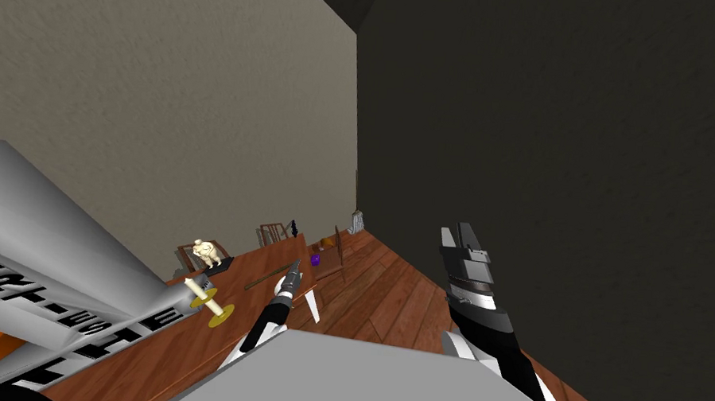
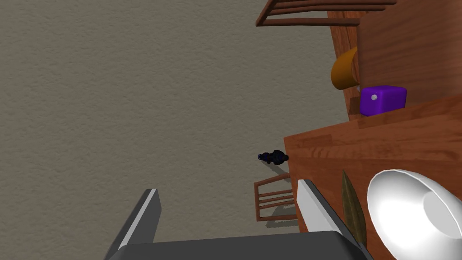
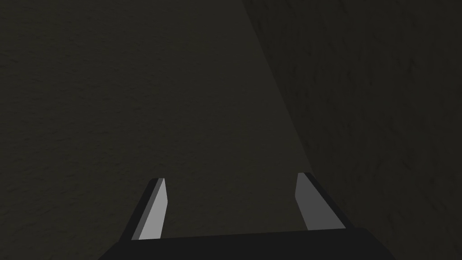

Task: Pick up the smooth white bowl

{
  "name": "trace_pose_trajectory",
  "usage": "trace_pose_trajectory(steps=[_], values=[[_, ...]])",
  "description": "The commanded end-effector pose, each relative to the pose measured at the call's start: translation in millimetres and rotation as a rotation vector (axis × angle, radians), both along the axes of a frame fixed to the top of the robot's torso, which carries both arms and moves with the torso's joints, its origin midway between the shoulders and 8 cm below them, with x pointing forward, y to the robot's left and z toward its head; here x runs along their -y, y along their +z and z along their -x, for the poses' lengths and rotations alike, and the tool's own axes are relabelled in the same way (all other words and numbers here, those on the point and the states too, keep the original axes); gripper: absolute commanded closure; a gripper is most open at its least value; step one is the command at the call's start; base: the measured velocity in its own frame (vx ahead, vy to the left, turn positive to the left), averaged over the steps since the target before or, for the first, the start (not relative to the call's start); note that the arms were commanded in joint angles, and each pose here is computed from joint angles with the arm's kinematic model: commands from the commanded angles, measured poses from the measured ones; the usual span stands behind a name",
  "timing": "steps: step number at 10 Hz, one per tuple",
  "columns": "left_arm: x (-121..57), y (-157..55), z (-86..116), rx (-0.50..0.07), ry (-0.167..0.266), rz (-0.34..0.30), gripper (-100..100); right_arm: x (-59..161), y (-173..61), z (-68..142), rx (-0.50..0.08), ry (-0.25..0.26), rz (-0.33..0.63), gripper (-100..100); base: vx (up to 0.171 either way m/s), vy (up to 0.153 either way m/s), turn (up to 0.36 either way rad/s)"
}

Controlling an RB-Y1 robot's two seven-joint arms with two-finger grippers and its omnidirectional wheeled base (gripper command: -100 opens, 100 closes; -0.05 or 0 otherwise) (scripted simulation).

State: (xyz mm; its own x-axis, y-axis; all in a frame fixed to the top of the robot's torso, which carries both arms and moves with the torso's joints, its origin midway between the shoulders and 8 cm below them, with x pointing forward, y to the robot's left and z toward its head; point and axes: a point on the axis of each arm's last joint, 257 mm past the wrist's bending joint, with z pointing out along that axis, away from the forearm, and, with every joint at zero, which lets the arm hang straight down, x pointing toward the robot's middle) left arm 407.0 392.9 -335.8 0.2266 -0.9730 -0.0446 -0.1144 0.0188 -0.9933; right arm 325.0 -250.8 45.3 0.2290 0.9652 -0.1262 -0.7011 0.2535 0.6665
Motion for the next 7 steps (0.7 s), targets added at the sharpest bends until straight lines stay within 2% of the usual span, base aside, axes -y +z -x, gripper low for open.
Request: trace_pose_trajectory(steps=[1,2,5,7], values=[[-6.2,-20,-1,-0.052,0.007,0.019,-100,0,0,0,0.0,0.0,0.0,0,0.034,-0.006,-0.01],[-7.6,-27,2,-0.066,0.011,0.021,-100,0,0,0,0.0,0.0,0.0,0,0.029,-0.002,-0.006],[-24.7,-75,9,-0.203,0.037,0.078,-100,0,0,0,0.0,0.0,0.0,0,0.059,0.013,-0.01],[-31.0,-99,17,-0.273,0.051,0.104,-100,0,0,0,0.0,0.0,0.0,0,0.05,0.018,0.0]])
